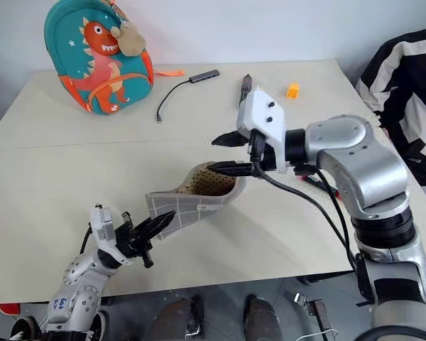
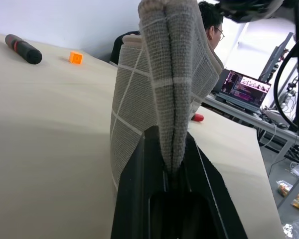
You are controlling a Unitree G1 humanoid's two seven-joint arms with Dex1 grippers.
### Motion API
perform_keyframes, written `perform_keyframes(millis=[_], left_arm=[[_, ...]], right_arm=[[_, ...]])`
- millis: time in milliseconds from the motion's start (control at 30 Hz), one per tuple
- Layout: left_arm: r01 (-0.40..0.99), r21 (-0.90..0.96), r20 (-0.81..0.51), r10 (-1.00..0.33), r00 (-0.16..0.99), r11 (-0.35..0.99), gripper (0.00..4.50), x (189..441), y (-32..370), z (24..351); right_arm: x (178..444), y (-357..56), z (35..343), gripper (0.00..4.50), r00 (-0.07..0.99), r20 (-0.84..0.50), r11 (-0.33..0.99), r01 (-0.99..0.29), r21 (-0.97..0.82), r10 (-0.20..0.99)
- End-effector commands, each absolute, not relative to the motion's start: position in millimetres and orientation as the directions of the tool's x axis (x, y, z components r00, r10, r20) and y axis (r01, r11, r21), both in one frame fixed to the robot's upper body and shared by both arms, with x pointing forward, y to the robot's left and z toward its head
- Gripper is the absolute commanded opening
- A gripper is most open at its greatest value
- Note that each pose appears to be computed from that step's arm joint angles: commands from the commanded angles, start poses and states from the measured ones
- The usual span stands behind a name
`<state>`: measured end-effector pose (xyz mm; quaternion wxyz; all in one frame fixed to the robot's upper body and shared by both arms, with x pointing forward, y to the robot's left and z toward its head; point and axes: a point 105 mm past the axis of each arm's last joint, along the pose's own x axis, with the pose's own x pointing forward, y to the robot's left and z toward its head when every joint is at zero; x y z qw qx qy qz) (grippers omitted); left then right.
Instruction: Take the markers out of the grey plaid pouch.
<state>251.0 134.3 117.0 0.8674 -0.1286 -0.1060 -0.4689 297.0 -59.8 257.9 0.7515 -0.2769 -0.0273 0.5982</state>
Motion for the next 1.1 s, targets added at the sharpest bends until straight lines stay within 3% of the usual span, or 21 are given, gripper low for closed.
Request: perform_keyframes(millis=[33, 367, 533, 700, 867, 1033, 1100], left_arm=[[0.855, -0.074, 0.308, -0.803, 0.510, 0.514, 0.00, 247, 131, 125], [0.869, -0.046, 0.315, -0.818, 0.481, 0.493, 0.00, 248, 124, 131], [0.872, -0.044, 0.313, -0.822, 0.475, 0.487, 0.00, 248, 122, 130], [0.873, -0.048, 0.310, -0.823, 0.476, 0.486, 0.00, 248, 122, 128], [0.869, -0.061, 0.316, -0.817, 0.483, 0.490, 0.00, 247, 122, 128], [0.869, -0.062, 0.313, -0.818, 0.483, 0.490, 0.00, 246, 122, 126], [0.869, -0.067, 0.315, -0.815, 0.485, 0.491, 0.00, 246, 123, 126]], right_arm=[[298, -54, 251, 1.30, 0.310, -0.313, 0.093, -0.828, -0.552, 0.898], [305, -48, 209, 1.30, 0.315, -0.496, -0.103, -0.755, -0.648, 0.809], [307, -49, 172, 1.30, 0.311, -0.646, -0.244, -0.744, -0.622, 0.698], [315, -47, 156, 1.30, 0.333, -0.688, -0.306, -0.712, -0.632, 0.645], [334, -42, 153, 1.30, 0.424, -0.662, -0.290, -0.660, -0.693, 0.618], [343, -33, 159, 1.30, 0.450, -0.624, -0.245, -0.650, -0.719, 0.639], [344, -32, 158, 1.68, 0.455, -0.621, -0.238, -0.650, -0.722, 0.638]])
